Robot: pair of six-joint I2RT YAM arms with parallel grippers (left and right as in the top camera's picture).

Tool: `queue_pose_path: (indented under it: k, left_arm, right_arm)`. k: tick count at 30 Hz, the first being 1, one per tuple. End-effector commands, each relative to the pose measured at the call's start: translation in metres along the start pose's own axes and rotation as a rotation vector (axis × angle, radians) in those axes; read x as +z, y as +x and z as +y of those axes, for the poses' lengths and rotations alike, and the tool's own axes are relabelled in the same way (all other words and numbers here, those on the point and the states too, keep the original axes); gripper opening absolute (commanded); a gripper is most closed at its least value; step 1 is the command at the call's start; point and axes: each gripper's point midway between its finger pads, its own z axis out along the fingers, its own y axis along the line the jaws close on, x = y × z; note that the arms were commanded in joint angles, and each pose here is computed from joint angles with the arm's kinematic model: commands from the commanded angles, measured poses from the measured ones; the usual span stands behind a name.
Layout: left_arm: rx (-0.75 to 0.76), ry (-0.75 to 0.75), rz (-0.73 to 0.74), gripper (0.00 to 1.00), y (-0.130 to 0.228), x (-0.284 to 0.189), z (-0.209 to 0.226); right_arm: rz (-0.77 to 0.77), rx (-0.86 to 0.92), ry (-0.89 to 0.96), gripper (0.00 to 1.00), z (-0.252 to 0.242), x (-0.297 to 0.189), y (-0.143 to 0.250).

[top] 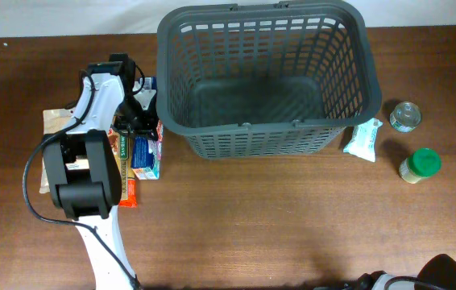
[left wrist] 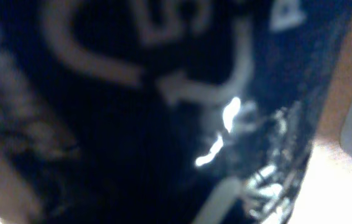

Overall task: Pack container
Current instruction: 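Grasp the blue box with the left gripper, then carry the blue box into the basket and release it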

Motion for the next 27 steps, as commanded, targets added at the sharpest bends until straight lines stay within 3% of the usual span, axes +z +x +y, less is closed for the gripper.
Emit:
queue_pose_path:
  k: [1,6,11,14,20,27]
  left_arm:
    - [-0.018,0.013,0.002,0.06,-0.003,-0.007,0.002]
    - [-0.032,-0.019,-0.176,0.02,-0.029,-0.089,0.01]
    - [-0.08,-0.08,-0.502,0.02,-0.052,-0.211,0.023]
    - [0.011,-0.138,-0.696,0.02,-0.055,-0.281,0.017]
    - [0.496,-0.226,-0.982,0.02,-0.036,-0.385,-0.07]
    - [1.19,-0.391,-1.065,0.02,0.004,-0.408,-0.201]
  right_arm:
    - [0.004,0.014,-0.01,0.99,0.001,0.001,0.0]
    - [0.004,0.014,-0.01,0.99,0.001,0.001,0.0]
    - [0.004,0.014,-0.01,0.99,0.001,0.001,0.0]
    - [0.004,0.014,-0.01,0.99,0.001,0.001,0.0]
    - [0.004,0.014,-0.01,0.99,0.001,0.001,0.0]
    - [0.004,0.014,-0.01,0.99,0.001,0.001,0.0]
